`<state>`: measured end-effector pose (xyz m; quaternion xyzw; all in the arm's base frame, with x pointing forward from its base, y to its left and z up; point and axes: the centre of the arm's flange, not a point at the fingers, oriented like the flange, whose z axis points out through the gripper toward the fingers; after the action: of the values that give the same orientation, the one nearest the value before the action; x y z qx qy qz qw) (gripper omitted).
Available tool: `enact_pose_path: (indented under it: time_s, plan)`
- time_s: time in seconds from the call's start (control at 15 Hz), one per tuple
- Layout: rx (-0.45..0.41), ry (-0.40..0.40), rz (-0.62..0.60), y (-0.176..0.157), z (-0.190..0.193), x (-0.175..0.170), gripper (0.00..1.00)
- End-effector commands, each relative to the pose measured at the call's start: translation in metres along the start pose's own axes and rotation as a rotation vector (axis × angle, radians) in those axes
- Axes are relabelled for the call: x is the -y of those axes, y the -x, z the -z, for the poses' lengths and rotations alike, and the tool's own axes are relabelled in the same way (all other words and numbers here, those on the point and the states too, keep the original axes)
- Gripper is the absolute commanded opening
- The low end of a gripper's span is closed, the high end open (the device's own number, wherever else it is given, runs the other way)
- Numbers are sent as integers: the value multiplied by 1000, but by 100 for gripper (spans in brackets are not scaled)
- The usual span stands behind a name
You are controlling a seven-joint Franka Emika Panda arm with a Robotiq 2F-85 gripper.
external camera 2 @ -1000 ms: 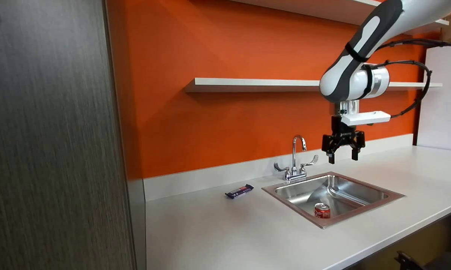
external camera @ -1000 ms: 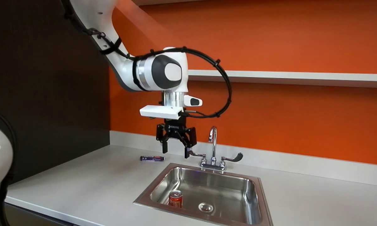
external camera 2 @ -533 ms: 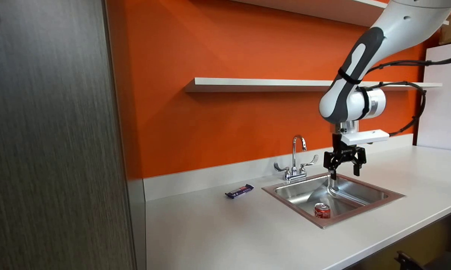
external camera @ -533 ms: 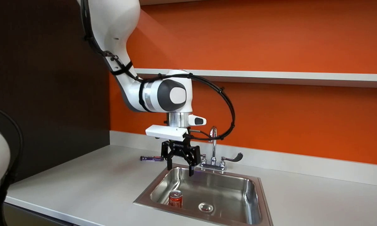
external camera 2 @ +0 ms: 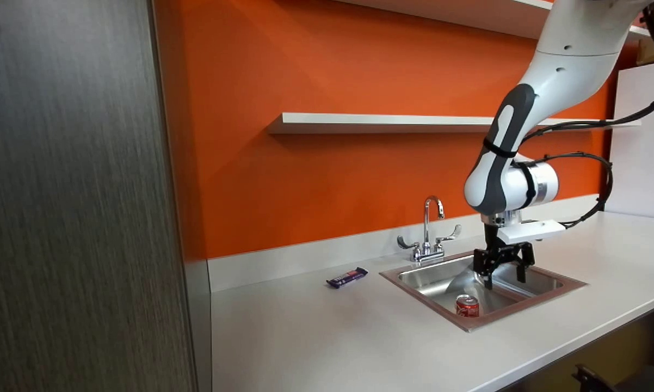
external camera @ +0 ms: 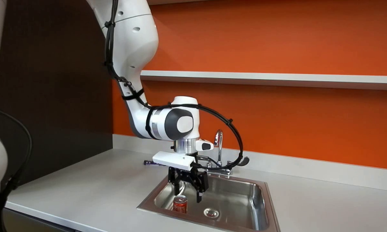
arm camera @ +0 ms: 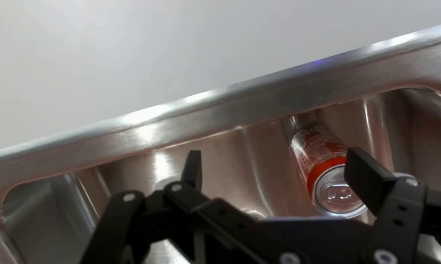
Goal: Remove the red can from the sink.
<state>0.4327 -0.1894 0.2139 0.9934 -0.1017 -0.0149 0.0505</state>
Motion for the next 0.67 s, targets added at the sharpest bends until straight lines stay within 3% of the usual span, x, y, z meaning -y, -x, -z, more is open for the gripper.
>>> enact_pose_path:
  time_s: [0.0,0.6]
  plan:
    - [-19,1,23,-19,-21,4,100]
    - [-45,7,96,-57,-26,48,100]
